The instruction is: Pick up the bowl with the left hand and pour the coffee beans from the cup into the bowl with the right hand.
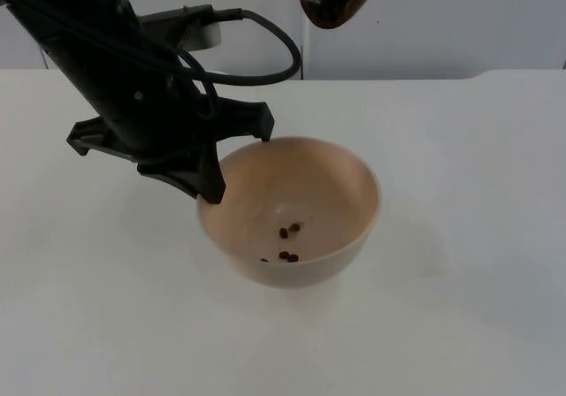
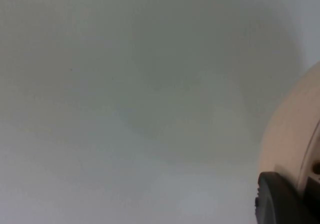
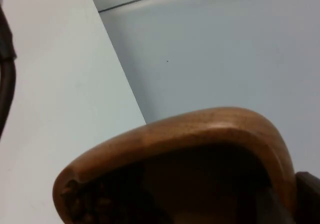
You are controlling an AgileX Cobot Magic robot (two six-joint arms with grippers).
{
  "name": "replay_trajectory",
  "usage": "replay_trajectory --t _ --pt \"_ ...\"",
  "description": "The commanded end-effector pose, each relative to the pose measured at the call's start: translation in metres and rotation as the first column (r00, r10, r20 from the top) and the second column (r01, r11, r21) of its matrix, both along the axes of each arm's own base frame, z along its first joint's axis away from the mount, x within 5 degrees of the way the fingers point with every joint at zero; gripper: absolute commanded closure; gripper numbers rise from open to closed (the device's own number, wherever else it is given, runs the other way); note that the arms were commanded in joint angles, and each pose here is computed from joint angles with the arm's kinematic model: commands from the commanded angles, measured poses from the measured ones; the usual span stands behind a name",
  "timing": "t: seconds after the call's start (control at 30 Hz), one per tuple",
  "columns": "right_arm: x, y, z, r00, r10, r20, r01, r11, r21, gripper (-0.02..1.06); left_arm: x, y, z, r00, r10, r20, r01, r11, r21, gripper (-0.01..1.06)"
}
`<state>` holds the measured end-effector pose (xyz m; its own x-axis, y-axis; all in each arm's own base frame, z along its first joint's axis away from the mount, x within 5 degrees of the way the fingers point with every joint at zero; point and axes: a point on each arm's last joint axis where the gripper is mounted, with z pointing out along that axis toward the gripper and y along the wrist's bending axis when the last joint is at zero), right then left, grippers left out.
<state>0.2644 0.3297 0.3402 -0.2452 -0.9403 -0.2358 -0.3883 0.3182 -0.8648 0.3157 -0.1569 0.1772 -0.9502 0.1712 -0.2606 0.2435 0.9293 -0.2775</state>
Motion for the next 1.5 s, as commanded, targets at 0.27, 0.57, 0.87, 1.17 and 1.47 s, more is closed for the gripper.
replay_trajectory --t 0.27,0.57,0.87,1.17,1.47 --pt "-0.015 0.012 0.007 0.996 0.070 0.063 -0.067 0.996 -0.056 1.05 0.001 -0.002 0.002 1.000 0.000 0.012 0.000 1.000 -0.009 1.05" --pt "-0.019 0.013 -0.007 0.993 0.097 0.072 -0.085 0.985 -0.147 1.05 0.001 -0.002 0.002 1.000 0.001 0.009 0.000 1.000 -0.009 1.05" --pt "-0.019 0.012 -0.012 0.994 0.079 0.074 -0.070 0.990 -0.122 1.05 0.001 -0.002 0.002 1.000 0.001 0.011 -0.001 1.000 -0.010 1.05" --pt "-0.018 0.012 -0.008 0.989 0.080 0.121 -0.064 0.990 -0.127 1.05 0.001 -0.002 0.002 1.000 0.001 0.011 -0.001 1.000 -0.010 1.05" --pt "-0.017 0.012 -0.007 0.988 0.070 0.139 -0.055 0.993 -0.106 1.05 0.001 -0.002 0.002 1.000 0.002 0.015 -0.002 1.000 -0.010 1.05"
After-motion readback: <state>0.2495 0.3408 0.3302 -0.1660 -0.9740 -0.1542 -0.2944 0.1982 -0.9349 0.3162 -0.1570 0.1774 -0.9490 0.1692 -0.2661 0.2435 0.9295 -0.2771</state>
